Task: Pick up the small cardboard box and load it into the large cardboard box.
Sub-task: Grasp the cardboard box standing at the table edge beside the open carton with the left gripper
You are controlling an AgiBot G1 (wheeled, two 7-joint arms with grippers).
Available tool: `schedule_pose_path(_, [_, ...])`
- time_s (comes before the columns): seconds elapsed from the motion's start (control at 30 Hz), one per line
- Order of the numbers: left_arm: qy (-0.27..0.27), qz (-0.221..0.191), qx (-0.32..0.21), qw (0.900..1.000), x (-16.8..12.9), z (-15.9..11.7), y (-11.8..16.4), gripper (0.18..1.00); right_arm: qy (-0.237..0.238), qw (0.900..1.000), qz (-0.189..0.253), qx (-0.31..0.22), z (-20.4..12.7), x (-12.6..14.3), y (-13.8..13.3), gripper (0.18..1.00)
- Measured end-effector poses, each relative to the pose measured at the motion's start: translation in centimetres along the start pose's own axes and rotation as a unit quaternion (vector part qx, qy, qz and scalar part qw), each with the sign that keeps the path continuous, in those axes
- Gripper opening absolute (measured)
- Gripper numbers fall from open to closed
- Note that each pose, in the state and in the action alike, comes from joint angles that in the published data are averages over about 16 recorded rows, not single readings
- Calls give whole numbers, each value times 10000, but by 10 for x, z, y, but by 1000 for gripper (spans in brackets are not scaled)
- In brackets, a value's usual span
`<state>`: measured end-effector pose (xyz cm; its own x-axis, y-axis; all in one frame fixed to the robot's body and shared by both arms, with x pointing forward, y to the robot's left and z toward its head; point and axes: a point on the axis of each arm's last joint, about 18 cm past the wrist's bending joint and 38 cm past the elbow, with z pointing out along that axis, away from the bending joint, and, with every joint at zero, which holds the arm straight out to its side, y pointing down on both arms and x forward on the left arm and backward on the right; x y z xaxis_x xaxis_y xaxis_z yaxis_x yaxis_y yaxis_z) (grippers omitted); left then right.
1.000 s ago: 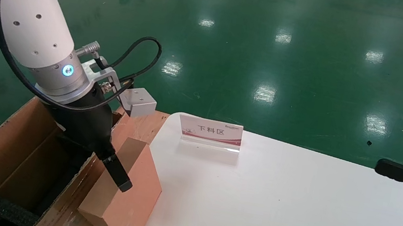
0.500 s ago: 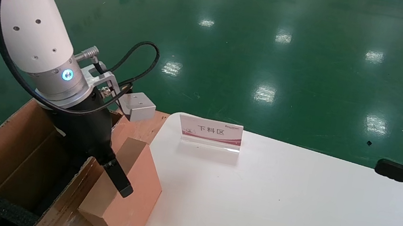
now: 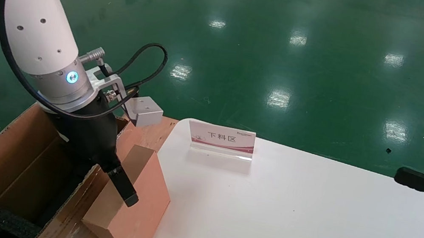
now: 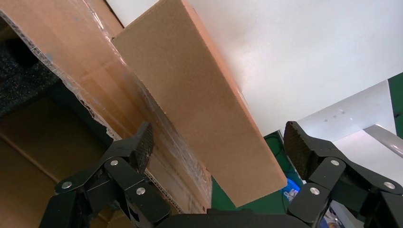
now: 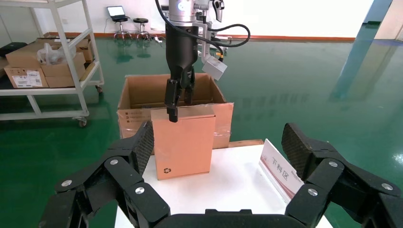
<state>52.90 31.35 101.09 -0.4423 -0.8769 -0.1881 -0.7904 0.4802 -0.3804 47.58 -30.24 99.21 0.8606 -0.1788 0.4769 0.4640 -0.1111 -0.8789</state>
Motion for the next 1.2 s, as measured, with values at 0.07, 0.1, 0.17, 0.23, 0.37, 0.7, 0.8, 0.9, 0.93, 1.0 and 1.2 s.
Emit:
schedule_pose_path(0.07, [4,-8,-19,10000,0,0,0,1001,0,10000,0,0,0,0,0,1000])
schedule_pose_path(0.1, [8,-12,-29,10000,0,0,0,1001,0,10000,0,0,0,0,0,1000])
schedule_pose_path(0.17, [20,-22,-44,10000,1,0,0,1001,0,10000,0,0,0,0,0,1000])
schedule_pose_path(0.23, [34,-30,-57,10000,1,0,1,1001,0,10000,0,0,0,0,0,1000])
schedule_pose_path(0.37, [60,-45,-75,9999,2,1,1,1001,0,10000,0,0,0,0,0,1000])
schedule_pose_path(0.7, [78,-71,-107,9999,3,2,2,1001,2,10000,0,0,0,0,0,1000])
schedule_pose_path(0.8, [72,-73,-109,9999,2,2,2,1001,2,10000,0,1,0,0,0,1000])
schedule_pose_path(0.9, [65,-72,-108,9999,2,3,2,1001,3,10000,1,1,0,0,0,1000])
schedule_pose_path(0.93, [63,-70,-109,9999,2,3,2,1001,3,10000,1,1,0,0,0,1000])
schedule_pose_path(1.0, [60,-69,-111,9999,2,3,2,1001,3,10000,1,1,0,0,0,1000])
schedule_pose_path(1.2, [60,-82,-140,9998,-3,13,5,1001,3,10000,1,1,0,0,0,1000])
